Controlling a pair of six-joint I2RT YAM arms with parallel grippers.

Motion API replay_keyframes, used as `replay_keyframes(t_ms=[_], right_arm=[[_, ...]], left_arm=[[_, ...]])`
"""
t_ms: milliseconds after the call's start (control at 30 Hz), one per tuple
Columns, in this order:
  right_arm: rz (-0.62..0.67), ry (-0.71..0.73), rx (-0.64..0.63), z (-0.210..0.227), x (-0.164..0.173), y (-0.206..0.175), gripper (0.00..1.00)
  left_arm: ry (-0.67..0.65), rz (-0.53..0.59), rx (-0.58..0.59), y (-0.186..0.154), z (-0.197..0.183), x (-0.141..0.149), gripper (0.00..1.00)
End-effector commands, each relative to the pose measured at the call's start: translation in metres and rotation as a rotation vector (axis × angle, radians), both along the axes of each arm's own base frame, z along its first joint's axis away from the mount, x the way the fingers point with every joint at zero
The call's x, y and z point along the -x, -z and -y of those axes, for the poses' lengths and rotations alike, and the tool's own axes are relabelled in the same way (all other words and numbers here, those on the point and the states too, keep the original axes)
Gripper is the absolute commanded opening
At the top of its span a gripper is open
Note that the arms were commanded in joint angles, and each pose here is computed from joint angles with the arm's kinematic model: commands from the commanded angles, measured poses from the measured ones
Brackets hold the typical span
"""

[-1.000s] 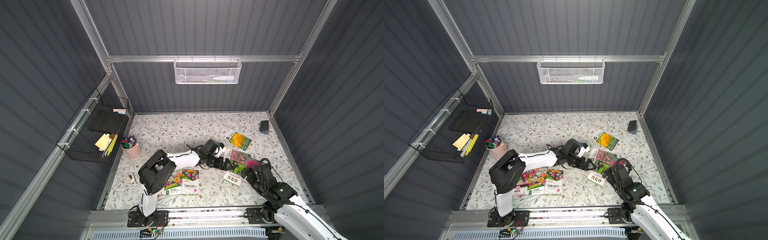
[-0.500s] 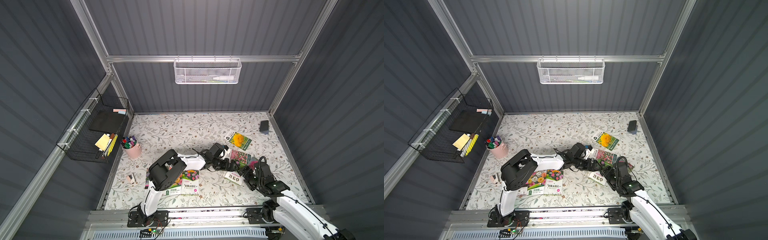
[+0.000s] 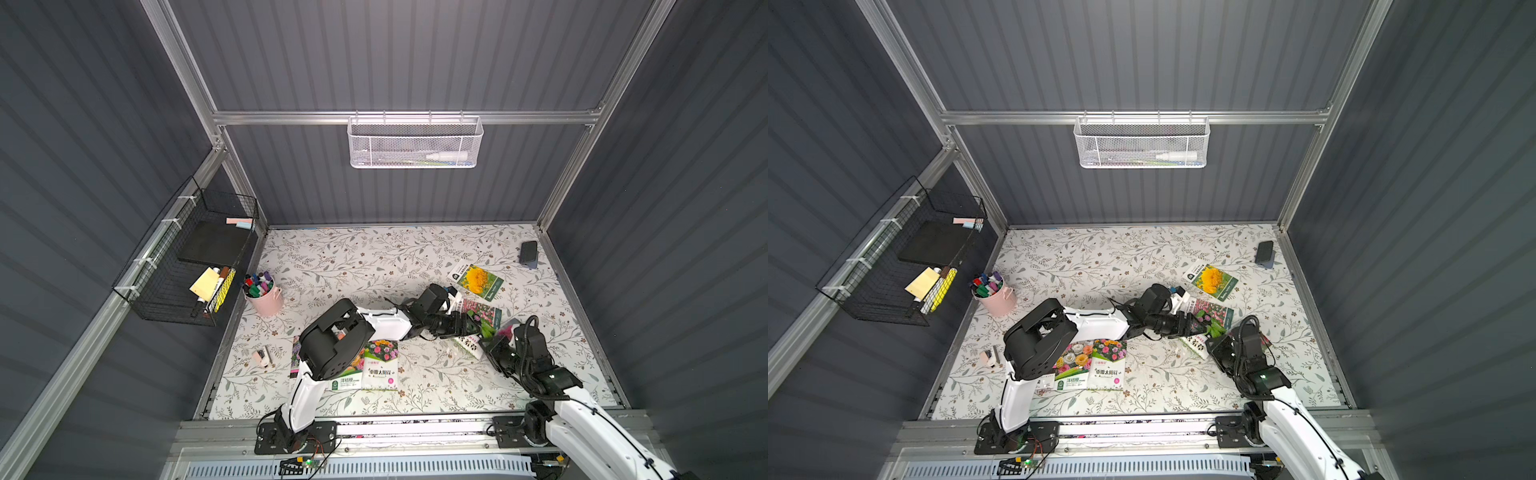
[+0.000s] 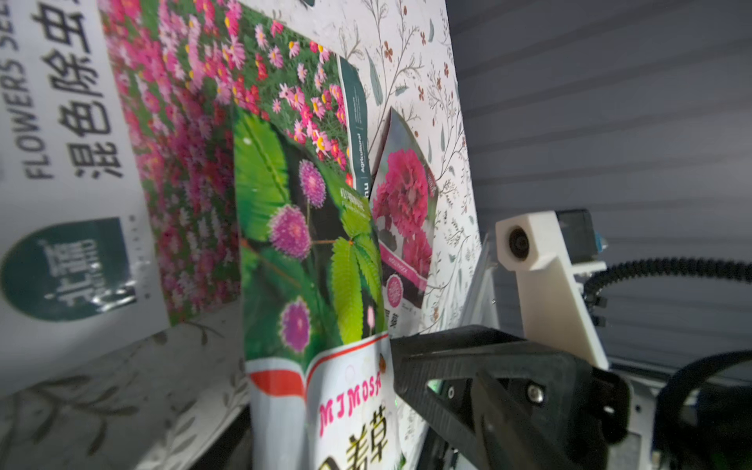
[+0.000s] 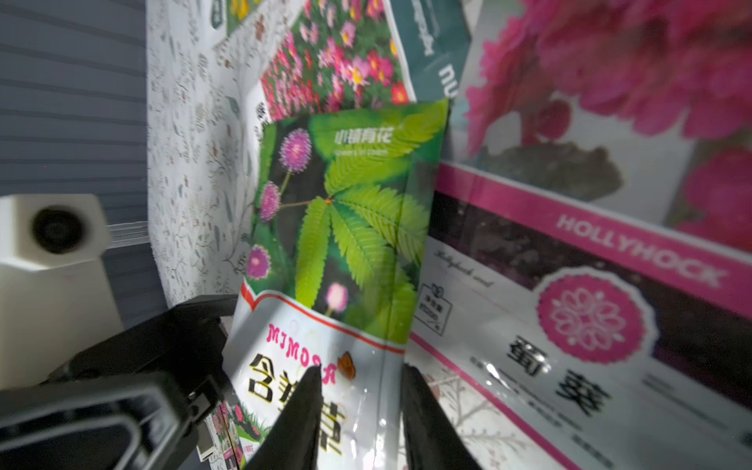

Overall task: Arrange the seed packets in a row
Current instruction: Pick up the seed packet from the center of the board.

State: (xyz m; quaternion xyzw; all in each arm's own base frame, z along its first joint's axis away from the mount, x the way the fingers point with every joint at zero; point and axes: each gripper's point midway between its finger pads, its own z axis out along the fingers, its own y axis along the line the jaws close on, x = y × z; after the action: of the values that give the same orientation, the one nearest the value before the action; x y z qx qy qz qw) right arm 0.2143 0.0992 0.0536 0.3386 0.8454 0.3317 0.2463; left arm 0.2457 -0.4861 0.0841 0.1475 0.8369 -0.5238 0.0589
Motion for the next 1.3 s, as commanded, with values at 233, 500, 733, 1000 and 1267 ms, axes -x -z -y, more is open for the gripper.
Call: replay_keyframes(t_ms=[233,500,733,1000,1267], right_arm=[[-0.006,0.026,-0.006,0.007,0.001,0.005,0.38],[0.041,0.048,-0.095,0.003,-0.012,-0.012,0.66],[0.080,0.061,-0.177,-0.006,-0.035,-0.035,0.73],[0.075,0.011,-0.326,-0.032,-0.066,-0.059,0.74],[0.067,-0.054,-0.476,-0.058,-0.094,-0.077,0.69]], left_arm=[[0.007,-0.017,0.037,-0.007,0.009,-0.001,0.16],[-0.043,0.104,0.002,-0.018,-0.002,-0.010,0.00],[-0.272,0.277,0.031,-0.044,-0.024,-0.045,0.00],[-0.473,0.327,0.129,-0.065,-0.039,-0.057,0.00],[-0.559,0.320,0.188,-0.079,-0.048,-0.060,0.00]])
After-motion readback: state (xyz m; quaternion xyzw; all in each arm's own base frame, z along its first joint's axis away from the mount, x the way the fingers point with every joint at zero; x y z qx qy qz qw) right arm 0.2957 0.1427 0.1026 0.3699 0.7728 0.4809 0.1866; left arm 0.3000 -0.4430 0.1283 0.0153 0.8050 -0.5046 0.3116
